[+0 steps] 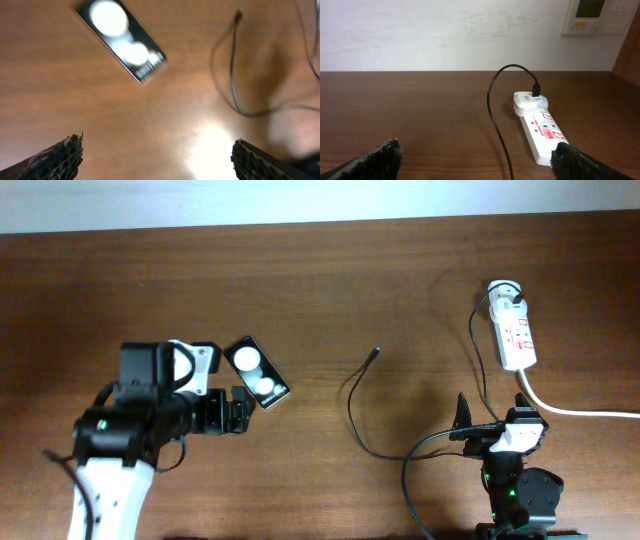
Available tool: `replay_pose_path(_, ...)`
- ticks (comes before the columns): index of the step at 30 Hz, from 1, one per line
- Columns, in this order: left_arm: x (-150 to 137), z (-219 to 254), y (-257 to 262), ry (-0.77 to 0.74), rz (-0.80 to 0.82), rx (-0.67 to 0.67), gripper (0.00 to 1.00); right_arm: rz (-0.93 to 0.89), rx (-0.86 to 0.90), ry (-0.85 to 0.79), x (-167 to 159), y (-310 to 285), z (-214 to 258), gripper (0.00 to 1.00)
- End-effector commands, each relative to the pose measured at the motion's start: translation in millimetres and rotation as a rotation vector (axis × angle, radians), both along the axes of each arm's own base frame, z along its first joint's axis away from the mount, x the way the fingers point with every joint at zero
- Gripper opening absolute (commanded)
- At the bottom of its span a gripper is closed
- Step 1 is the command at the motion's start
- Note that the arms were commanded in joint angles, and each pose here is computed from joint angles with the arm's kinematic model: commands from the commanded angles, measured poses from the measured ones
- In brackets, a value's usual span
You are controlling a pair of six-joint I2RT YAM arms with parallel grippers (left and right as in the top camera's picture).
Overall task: Plug charger to phone and switch on socket
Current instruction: 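Reach the left gripper down to the black phone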
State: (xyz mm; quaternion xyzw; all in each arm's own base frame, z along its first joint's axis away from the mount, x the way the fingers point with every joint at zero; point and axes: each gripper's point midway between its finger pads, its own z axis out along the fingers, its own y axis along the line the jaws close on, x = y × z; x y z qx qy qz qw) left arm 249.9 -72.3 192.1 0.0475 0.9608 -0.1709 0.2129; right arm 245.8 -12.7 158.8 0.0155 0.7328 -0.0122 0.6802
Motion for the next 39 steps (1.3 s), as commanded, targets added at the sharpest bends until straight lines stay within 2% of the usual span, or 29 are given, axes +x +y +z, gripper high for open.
replay_pose_path(1,-2.3,-5.5,-28.1,0.103,-0.074,-0.162,0.99,-0.001,0.003,0.004,0.1,0.5,-3.1,0.99)
replay_pose_path(3,6.5,-19.4,-29.6,0.172,-0.028,-0.183,0.99,-0.001,0.003,0.004,0.1,0.5,-3.1,0.99)
replay_pose_path(4,8.9,-26.2,-22.3,0.213,0.061,-0.162,0.99,-0.001,0.003,0.004,0.1,0.5,-3.1,0.99)
replay_pose_path(6,15.9,-40.4,10.9,0.264,0.339,-0.041,0.99,-0.001,0.003,0.004,0.1,0.5,-3.1,0.99)
replay_pose_path(7,21.1,-36.3,20.1,0.257,0.44,-0.025,0.99,-0.001,0.003,0.004,0.1,0.5,-3.1,0.99)
replay_pose_path(10,31.8,-14.2,32.4,0.224,0.57,0.065,0.99,-0.001,0.003,0.004,0.1,0.5,-3.1,0.99)
replay_pose_path(13,54.5,-2.3,29.1,0.262,0.613,0.154,0.99,-0.001,0.003,0.004,0.1,0.5,-3.1,0.99)
replay_pose_path(15,75.0,-14.0,22.7,0.321,0.644,0.165,0.99,-0.001,0.003,0.004,0.1,0.5,-3.1,0.99)
replay_pose_path(17,92.8,-48.6,6.9,0.419,0.63,0.132,0.99,-0.001,0.003,0.004,0.1,0.5,-3.1,0.99)
replay_pose_path(20,99.6,-81.9,3.4,0.495,0.626,0.158,0.99,-0.001,0.003,0.004,0.1,0.5,-3.1,0.99)
replay_pose_path(23,111.5,-104.1,0.1,0.508,0.624,0.157,0.99,-0.001,0.003,0.004,0.1,0.5,-3.1,0.99)
replay_pose_path(26,132.3,-109.8,-4.2,0.445,0.622,0.125,0.99,-0.001,0.003,0.004,0.1,0.5,-3.1,0.99)
replay_pose_path(32,128.3,-141.6,-6.9,0.543,0.709,0.123,0.99,-0.001,0.003,0.004,0.1,0.5,-3.2,0.99)
replay_pose_path(39,132.5,-173.8,-24.7,0.575,0.671,0.128,0.99,-0.001,0.003,0.004,0.1,0.5,-3.1,0.99)
